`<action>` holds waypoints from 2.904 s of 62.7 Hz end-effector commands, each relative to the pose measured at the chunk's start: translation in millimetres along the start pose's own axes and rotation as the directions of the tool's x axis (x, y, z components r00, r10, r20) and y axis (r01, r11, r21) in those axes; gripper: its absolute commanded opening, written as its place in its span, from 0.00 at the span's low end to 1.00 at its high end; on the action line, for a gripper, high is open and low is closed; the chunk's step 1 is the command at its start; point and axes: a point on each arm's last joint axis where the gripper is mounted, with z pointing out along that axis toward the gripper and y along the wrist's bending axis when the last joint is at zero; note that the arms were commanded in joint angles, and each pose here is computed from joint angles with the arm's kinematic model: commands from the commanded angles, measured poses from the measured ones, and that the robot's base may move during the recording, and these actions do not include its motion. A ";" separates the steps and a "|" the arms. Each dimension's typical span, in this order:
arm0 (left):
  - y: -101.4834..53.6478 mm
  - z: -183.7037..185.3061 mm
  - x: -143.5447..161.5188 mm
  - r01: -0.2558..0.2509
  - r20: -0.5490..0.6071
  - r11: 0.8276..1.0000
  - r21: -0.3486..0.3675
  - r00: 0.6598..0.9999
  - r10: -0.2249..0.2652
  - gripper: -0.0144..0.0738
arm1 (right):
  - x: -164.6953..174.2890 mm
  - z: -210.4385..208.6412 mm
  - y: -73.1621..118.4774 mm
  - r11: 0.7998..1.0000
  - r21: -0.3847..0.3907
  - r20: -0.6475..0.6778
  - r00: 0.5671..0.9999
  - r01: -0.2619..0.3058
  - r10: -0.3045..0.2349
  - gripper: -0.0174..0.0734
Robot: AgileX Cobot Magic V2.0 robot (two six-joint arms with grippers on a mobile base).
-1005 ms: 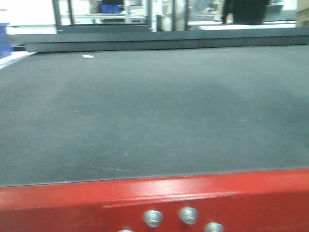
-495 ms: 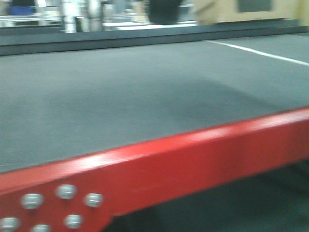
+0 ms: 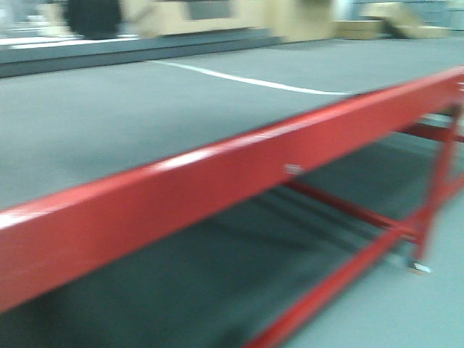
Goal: Grab white bin and place on right shelf
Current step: 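Hold the bin raised with both grippers while the base turns away, then carry the bin with both grippers while driving to the blue-crate shelving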
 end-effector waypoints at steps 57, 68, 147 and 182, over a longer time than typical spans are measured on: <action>-55.0 -0.7 3.8 -0.066 -0.089 0.958 0.280 0.991 0.095 0.05 | 2.2 -5.1 48.8 0.956 -0.290 -0.047 0.997 0.040 -0.056 0.40; -55.0 -0.7 3.8 -0.066 -0.089 0.958 0.280 0.991 0.095 0.05 | 2.2 -5.1 48.8 0.956 -0.290 -0.047 0.997 0.040 -0.056 0.40; -29.1 7.7 8.9 -0.012 -0.109 0.967 0.255 0.993 0.041 0.05 | 2.2 -5.1 48.8 0.956 -0.290 -0.047 0.997 0.040 -0.056 0.40; 28.7 24.2 25.3 0.107 -0.147 0.977 0.187 0.986 -0.080 0.05 | 2.2 -5.1 48.8 0.956 -0.289 -0.047 0.997 0.040 -0.056 0.40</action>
